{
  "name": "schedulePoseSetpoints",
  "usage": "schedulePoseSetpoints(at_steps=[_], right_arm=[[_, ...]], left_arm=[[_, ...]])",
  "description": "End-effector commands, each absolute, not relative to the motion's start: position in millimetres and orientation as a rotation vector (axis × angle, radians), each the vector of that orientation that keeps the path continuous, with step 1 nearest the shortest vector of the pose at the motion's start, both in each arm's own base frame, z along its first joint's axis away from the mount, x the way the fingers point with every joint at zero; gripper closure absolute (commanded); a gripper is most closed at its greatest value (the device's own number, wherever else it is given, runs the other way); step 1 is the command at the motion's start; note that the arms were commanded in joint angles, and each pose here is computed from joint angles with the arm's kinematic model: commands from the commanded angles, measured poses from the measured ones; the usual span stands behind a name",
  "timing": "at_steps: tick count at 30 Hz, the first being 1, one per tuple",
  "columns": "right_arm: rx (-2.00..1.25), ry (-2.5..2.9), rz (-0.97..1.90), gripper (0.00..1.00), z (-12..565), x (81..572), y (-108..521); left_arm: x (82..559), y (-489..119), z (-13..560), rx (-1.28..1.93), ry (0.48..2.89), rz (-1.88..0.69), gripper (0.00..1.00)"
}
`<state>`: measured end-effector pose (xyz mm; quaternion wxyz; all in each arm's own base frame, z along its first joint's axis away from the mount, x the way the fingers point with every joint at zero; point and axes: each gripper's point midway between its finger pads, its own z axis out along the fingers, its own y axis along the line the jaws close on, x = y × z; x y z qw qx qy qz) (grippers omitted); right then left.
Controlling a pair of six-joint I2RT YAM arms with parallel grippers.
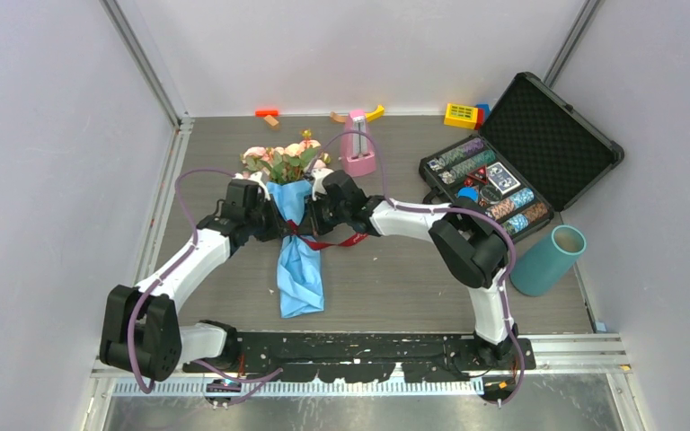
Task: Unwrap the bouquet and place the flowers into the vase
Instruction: Untie the ribbon from the wrapping paper.
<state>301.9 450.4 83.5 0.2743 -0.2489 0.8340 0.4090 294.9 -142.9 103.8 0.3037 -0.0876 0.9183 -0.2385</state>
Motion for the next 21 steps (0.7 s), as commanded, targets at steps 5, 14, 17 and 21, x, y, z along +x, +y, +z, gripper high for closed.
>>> schedulePoseSetpoints(at_steps=[5, 14, 17, 21], right_arm=[[-0.516, 2.158, 1.088, 1.0, 109, 309, 442], [-0.409, 2.159, 1.075, 1.0, 110, 309, 431], [-0.381, 2.164, 1.055, 1.0, 108, 310, 426], [-0.365, 2.186, 1.041, 1.0, 103, 308, 422]], left_arm=[[305, -126, 121, -0.32, 2.381, -0.645, 1.0], [304, -111, 111, -0.413, 2.403, -0.627, 1.0], [303, -106, 108, -0.449, 2.404, -0.62, 1.0], [302, -107, 103, -0.463, 2.413, -0.645, 1.0]])
